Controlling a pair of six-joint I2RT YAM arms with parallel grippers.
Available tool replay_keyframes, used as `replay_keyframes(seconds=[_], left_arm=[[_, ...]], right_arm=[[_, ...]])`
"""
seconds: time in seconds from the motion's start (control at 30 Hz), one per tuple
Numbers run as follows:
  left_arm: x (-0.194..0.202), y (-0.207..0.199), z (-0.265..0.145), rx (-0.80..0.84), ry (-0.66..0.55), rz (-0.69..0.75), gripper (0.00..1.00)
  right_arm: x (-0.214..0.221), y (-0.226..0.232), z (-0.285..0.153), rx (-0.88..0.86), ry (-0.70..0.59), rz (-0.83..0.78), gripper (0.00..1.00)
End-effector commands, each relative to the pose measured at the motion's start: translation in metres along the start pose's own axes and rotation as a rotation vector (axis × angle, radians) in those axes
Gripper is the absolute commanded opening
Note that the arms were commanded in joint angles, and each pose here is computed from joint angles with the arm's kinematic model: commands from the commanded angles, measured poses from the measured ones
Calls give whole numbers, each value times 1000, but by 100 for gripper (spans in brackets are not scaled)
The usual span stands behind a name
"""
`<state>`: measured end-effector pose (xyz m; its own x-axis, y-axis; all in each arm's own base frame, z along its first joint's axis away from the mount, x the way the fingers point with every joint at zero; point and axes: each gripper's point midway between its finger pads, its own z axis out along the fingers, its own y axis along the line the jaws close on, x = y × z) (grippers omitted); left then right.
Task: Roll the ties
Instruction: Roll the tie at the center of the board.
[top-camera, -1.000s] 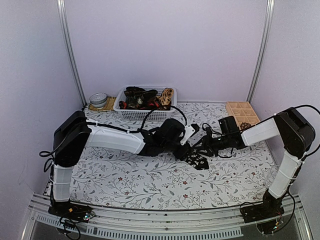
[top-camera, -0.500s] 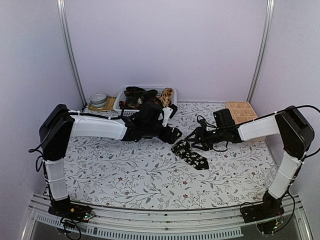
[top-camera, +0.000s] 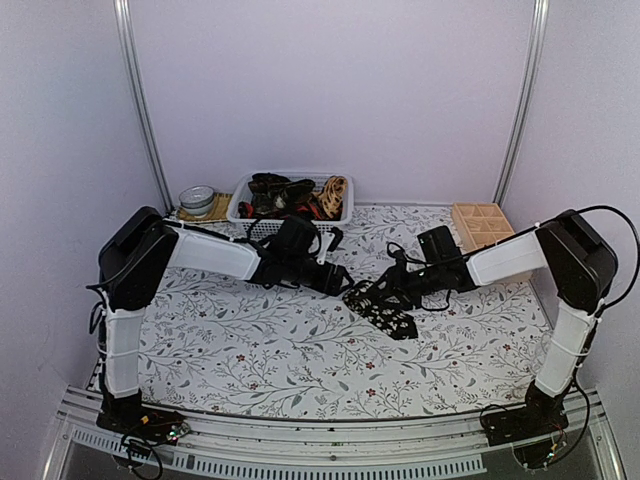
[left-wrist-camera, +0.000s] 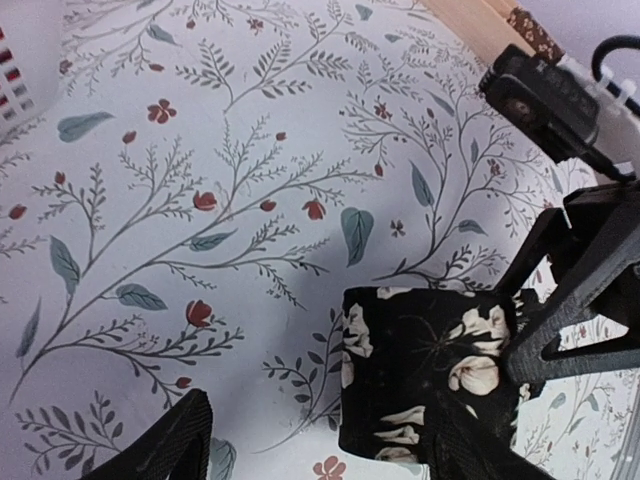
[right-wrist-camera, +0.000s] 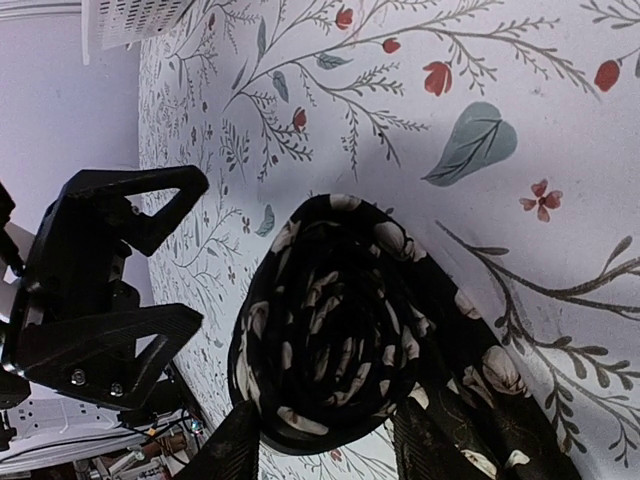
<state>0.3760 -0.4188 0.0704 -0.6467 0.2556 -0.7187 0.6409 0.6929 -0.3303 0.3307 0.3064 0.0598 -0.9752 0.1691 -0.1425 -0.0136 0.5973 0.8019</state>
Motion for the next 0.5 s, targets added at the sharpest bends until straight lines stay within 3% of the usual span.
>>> replay_keyframes(seconds=[0.0, 0.3, 0.47], left_arm=[[1, -12, 10, 95, 17, -31, 72], [10, -15, 13, 250, 27, -132, 74], [18, -14, 14, 312, 55, -192, 77]], right_arm=[[0, -13, 15, 28, 16, 19, 43], [7, -33, 29, 53, 48, 45, 28], [11, -45, 33, 81, 52, 51, 26]])
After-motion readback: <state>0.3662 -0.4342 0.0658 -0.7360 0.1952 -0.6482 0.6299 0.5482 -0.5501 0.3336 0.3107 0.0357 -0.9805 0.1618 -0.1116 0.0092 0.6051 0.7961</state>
